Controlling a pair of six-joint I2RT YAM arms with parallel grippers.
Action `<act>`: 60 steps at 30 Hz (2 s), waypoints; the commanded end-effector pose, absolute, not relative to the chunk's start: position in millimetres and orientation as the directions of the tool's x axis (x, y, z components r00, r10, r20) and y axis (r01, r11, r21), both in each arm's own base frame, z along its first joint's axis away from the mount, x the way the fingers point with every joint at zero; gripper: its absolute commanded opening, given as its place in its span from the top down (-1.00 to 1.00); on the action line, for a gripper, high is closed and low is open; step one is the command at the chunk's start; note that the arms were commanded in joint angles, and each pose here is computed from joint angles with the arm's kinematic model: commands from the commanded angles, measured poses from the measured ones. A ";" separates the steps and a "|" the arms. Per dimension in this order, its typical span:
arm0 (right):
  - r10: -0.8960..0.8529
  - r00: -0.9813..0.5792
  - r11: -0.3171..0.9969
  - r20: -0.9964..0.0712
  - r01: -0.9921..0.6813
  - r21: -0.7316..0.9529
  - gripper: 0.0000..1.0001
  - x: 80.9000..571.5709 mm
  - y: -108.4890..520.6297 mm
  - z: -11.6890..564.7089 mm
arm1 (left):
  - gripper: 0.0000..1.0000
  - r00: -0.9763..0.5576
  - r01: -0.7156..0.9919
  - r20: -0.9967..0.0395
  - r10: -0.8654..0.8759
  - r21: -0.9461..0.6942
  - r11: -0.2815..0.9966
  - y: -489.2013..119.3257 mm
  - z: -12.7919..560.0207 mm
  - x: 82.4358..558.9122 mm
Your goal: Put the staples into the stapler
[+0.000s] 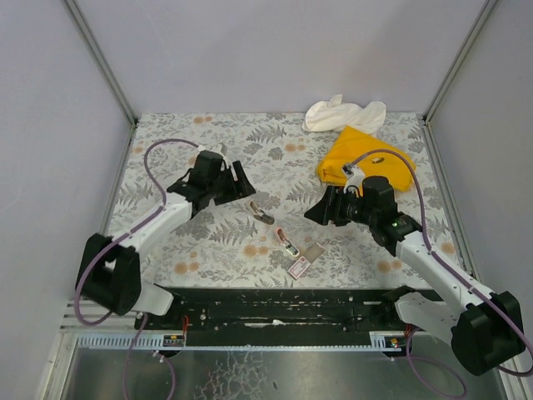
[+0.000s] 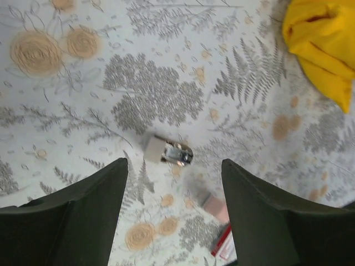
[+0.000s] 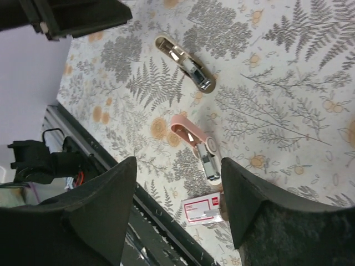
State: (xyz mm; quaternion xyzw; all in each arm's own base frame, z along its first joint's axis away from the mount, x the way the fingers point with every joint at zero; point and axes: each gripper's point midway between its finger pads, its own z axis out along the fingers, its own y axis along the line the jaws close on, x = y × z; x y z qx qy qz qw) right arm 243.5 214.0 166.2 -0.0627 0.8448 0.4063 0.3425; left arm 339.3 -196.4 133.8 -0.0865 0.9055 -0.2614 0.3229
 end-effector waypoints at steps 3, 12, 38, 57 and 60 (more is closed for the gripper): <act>0.197 -0.684 0.716 -0.702 -0.389 0.580 -0.40 257.2 203.9 183.6 | -0.28 -0.715 -0.079 -0.625 -0.314 -0.374 0.924 -183.0 127.5 411.3; 0.226 -0.677 0.728 -0.701 -0.360 0.583 -0.40 251.7 196.8 182.3 | -0.06 -0.745 -0.146 -0.638 -0.194 -0.128 0.981 -179.1 67.3 499.0; 0.249 -0.712 0.729 -0.656 -0.308 0.611 -0.40 245.9 194.8 163.6 | 0.05 -0.763 -0.095 -0.645 -0.048 0.038 0.995 -170.3 8.9 562.7; 0.257 -0.731 0.744 -0.633 -0.269 0.612 -0.39 241.5 190.4 149.4 | 0.39 -0.784 -0.072 -0.620 -0.019 0.061 0.996 -159.2 -12.8 568.6; 0.259 -0.731 0.746 -0.632 -0.265 0.611 -0.39 242.3 190.2 148.8 | 0.50 -0.788 -0.068 -0.616 -0.015 0.063 0.996 -159.3 -13.7 566.4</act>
